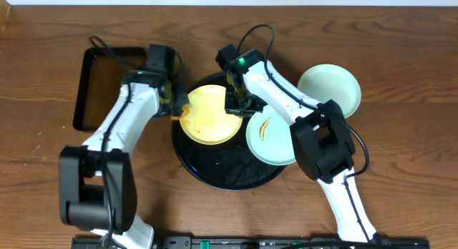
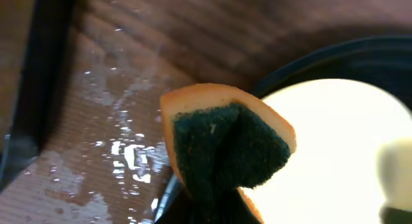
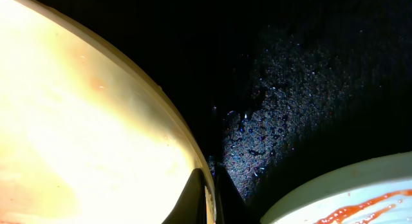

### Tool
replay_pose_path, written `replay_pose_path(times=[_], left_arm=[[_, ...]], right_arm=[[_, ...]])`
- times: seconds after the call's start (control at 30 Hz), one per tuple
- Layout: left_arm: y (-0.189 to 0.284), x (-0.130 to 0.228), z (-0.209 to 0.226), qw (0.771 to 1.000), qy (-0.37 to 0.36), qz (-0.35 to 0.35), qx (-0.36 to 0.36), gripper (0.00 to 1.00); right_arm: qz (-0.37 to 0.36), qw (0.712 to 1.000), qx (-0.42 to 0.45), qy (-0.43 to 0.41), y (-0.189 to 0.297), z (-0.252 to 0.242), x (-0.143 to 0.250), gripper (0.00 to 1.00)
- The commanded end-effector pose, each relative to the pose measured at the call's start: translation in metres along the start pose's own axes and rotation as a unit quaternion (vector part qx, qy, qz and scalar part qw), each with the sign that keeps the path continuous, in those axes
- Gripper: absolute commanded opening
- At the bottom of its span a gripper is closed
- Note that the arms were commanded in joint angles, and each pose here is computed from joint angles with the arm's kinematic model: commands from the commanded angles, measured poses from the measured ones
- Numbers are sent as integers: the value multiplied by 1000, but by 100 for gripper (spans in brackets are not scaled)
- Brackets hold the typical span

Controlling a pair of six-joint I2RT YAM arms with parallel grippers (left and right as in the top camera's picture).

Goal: Clean dirty plates on tray and stack at the side
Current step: 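Rub the sponge along the yellow plate's sauce smear with the left gripper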

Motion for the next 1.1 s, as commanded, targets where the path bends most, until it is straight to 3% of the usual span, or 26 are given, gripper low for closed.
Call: replay_pose_path(times=[0.0, 0.2, 0.43, 0.63, 0.83, 1.07], left_arm=[[-9, 17, -19, 997, -5, 48, 59, 7], [-32, 35, -45, 987, -11, 93, 131, 8], [-72, 48, -46, 985, 4, 125, 120, 7], [-83, 41, 5, 995, 3, 98, -8, 7], [-63, 20, 52, 988, -10, 39, -149, 7], [-30, -6, 49, 988, -9, -18, -156, 7]], right_arm=[[-17, 998, 50, -21, -13, -21, -10, 1], [-17, 998, 50, -21, -13, -21, -10, 1], [-17, 998, 50, -21, -13, -21, -10, 2], [-17, 998, 51, -21, -13, -21, -10, 1], [-17, 998, 51, -21, -13, -21, -10, 2], [-16, 998, 52, -21, -13, -22, -9, 1]])
Point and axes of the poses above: each gripper's point midway between its finger pads, its own y axis back along the fingers, its own z axis along the line the jaws close on, x = y × z, the point moved 1 cm from there along y, back along the fingers
